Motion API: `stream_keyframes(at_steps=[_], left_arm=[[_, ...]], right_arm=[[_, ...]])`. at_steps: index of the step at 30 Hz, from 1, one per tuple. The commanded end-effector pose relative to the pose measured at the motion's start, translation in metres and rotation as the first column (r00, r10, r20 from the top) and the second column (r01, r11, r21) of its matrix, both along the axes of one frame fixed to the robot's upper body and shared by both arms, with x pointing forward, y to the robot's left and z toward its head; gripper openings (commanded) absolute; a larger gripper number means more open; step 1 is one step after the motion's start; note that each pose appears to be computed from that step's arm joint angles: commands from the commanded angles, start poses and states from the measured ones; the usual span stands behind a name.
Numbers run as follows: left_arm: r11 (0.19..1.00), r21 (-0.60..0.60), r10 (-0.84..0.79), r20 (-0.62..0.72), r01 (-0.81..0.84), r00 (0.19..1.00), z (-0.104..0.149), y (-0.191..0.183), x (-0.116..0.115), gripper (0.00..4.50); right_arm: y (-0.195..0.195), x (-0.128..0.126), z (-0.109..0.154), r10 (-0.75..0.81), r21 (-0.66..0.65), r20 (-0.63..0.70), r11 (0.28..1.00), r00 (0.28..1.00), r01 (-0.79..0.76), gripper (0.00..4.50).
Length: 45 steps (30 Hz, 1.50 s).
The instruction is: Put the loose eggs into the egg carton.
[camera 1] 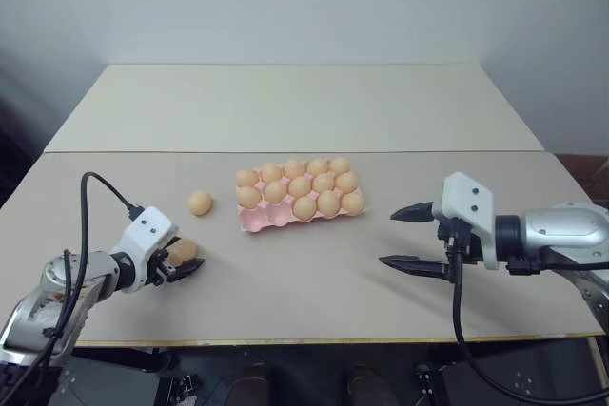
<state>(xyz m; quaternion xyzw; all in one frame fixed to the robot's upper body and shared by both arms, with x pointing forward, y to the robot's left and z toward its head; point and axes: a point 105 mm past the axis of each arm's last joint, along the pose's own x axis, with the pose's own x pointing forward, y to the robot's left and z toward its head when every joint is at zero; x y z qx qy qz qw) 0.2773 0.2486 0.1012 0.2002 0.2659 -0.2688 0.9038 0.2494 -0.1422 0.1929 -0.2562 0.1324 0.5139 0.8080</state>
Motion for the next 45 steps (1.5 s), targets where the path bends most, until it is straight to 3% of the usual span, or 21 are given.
stream_keyframes(at_steps=[1,3,7,11,13,15,24,31,36,41,43,45], left_arm=[[0.999,0.038,0.011,-0.002,-0.011,1.000,0.003,0.003,0.000,2.35],[0.999,0.044,0.013,0.013,-0.013,1.000,0.004,0.003,0.001,1.88],[1.000,0.017,-0.025,0.093,0.023,0.995,0.016,-0.007,0.006,1.82],[0.976,-0.160,-0.101,0.276,0.149,0.956,0.047,-0.037,0.012,1.82],[0.927,-0.262,-0.151,0.394,0.268,0.907,0.066,-0.061,0.013,1.82],[0.881,-0.288,-0.212,0.467,0.375,0.858,0.076,-0.079,0.013,1.82],[0.819,-0.244,-0.340,0.523,0.519,0.782,0.069,-0.118,0.055,1.82],[0.768,-0.244,-0.431,0.488,0.593,0.759,0.063,-0.131,0.064,1.82],[0.752,-0.241,-0.448,0.496,0.614,0.744,0.064,-0.138,0.067,1.82],[0.747,-0.215,-0.469,0.499,0.629,0.728,0.060,-0.142,0.069,3.38],[0.786,-0.161,-0.444,0.524,0.597,0.726,0.059,-0.143,0.076,4.01],[0.807,-0.140,-0.420,0.547,0.573,0.724,0.060,-0.141,0.082,4.01]], right_arm=[[0.001,-0.002,0.008,0.003,-0.006,0.040,1.000,0.999,-0.003,4.29],[0.002,-0.002,0.008,0.002,-0.007,0.041,1.000,0.999,-0.002,4.29],[0.001,-0.001,0.008,-0.006,-0.006,0.050,1.000,0.999,0.007,4.29],[0.001,0.001,0.009,-0.017,-0.002,0.062,1.000,0.998,0.017,4.29],[0.002,0.002,0.010,-0.025,0.002,0.075,1.000,0.997,0.025,4.29],[0.004,0.002,0.012,-0.028,0.008,0.088,1.000,0.996,0.028,4.29],[0.022,-0.017,0.034,0.025,0.033,0.173,0.999,0.985,-0.031,4.29],[0.030,-0.028,0.043,0.009,0.069,0.207,0.997,0.978,-0.024,4.29],[0.026,-0.028,0.036,-0.037,0.057,0.197,0.998,0.980,0.026,4.29],[0.025,-0.026,0.036,-0.053,0.068,0.198,0.997,0.979,0.040,4.29],[0.025,-0.025,0.036,-0.057,0.068,0.198,0.997,0.978,0.045,4.29],[0.024,-0.025,0.037,-0.058,0.069,0.198,0.997,0.979,0.045,4.29]])
